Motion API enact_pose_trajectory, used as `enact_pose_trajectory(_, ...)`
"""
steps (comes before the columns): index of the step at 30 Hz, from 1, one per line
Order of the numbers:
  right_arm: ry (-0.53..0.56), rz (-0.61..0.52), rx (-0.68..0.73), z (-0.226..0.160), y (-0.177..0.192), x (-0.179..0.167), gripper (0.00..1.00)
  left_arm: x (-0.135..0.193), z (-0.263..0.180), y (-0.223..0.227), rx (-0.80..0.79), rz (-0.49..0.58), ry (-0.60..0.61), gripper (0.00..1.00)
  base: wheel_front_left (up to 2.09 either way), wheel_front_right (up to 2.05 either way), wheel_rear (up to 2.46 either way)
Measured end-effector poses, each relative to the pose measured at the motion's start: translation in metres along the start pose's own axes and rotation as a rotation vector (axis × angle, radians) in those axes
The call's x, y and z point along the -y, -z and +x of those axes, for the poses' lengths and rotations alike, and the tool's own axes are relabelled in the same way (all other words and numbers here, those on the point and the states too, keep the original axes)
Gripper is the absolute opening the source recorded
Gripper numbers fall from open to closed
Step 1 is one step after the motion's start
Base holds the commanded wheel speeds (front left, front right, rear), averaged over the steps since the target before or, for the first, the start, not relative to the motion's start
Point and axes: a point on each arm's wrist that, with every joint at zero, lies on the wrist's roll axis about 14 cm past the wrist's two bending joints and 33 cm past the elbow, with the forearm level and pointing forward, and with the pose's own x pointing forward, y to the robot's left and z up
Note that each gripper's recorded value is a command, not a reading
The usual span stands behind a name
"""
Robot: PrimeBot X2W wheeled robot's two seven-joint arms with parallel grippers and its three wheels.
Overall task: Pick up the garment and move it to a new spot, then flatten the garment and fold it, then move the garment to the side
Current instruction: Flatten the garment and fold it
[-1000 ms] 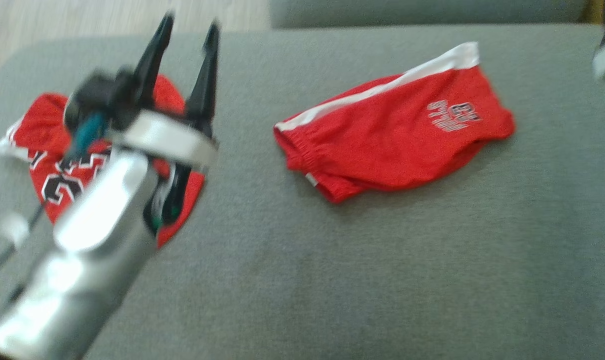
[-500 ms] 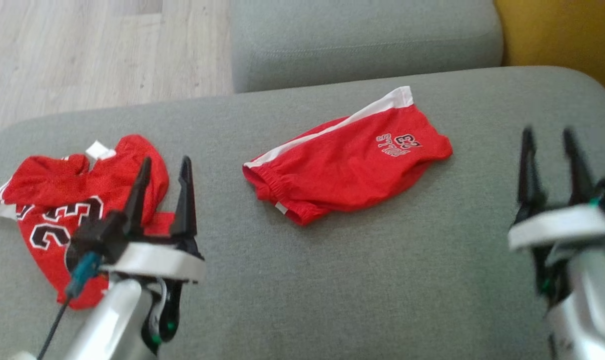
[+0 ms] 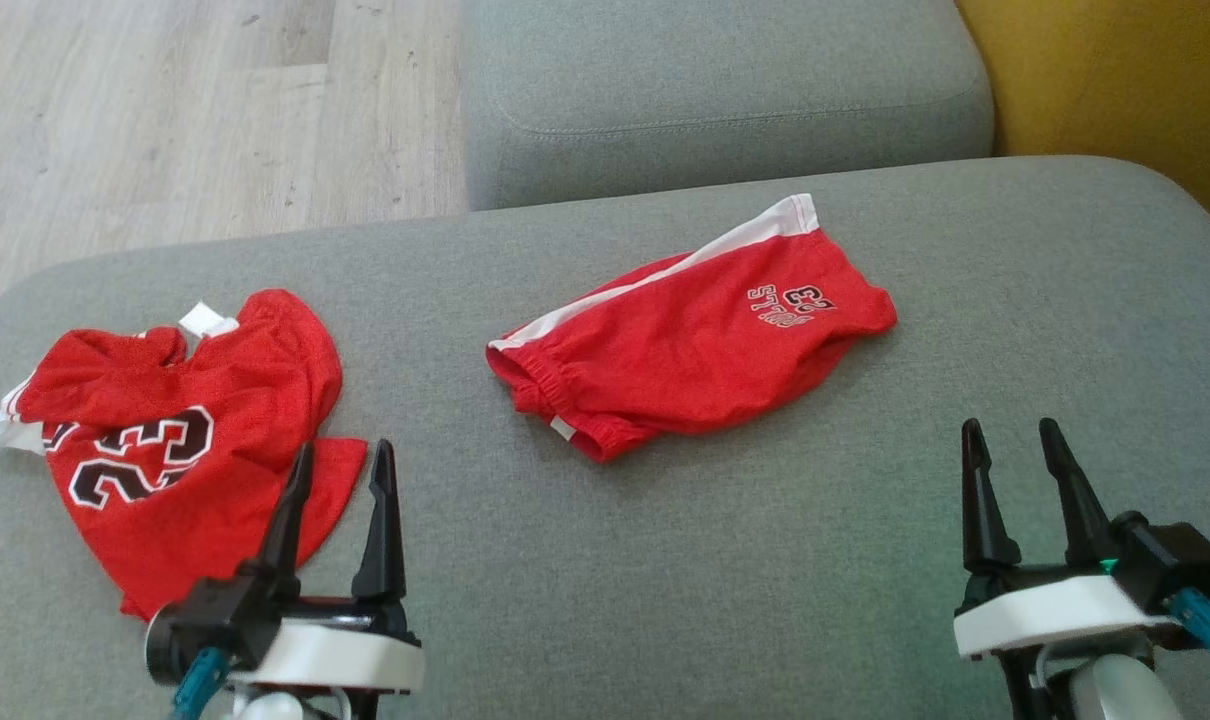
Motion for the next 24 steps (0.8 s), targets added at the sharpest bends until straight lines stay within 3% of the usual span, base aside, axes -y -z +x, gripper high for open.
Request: enact_pose_trajectory(24,-0.013,0.006,-0.030,0.002,0.010,-0.006,1.00,-0.006,-0.003,0.010,-0.016,0.001,-0.002,1.00,0.00,0.00,0.00)
